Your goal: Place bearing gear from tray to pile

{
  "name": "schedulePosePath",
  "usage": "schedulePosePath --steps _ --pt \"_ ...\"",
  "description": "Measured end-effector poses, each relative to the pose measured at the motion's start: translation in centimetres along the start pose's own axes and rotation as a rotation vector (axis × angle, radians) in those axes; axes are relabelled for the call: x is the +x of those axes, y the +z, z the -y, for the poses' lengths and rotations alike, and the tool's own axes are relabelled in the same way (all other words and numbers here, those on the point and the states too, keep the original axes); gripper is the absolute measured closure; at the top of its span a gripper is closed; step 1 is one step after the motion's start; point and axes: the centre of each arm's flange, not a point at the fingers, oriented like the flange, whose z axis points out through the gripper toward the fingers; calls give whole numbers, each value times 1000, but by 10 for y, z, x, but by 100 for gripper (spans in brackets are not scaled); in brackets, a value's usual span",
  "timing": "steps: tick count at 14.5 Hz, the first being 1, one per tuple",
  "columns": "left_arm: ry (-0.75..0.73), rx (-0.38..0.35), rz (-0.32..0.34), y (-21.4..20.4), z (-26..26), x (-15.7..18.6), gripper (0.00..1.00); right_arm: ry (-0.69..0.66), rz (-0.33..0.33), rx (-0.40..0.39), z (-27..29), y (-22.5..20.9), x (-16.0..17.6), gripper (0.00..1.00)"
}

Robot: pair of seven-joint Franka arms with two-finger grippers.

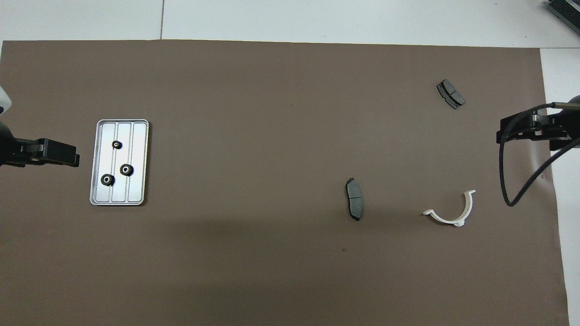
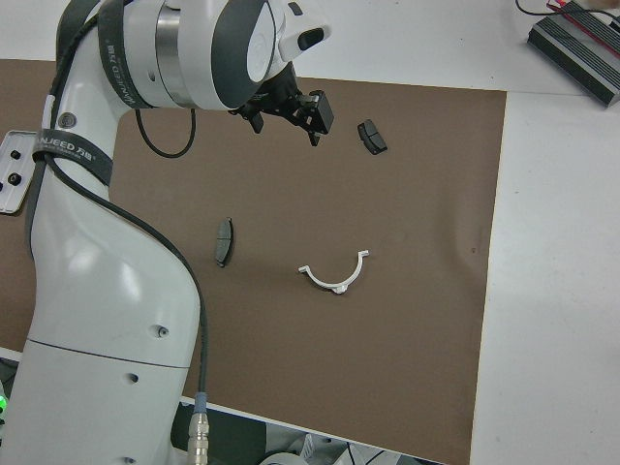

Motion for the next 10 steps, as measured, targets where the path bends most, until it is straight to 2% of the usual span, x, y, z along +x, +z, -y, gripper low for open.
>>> schedulePosePath --steps 10 --pt "8 0 6 7 2 1 0 0 2 0 0 1 0 0"
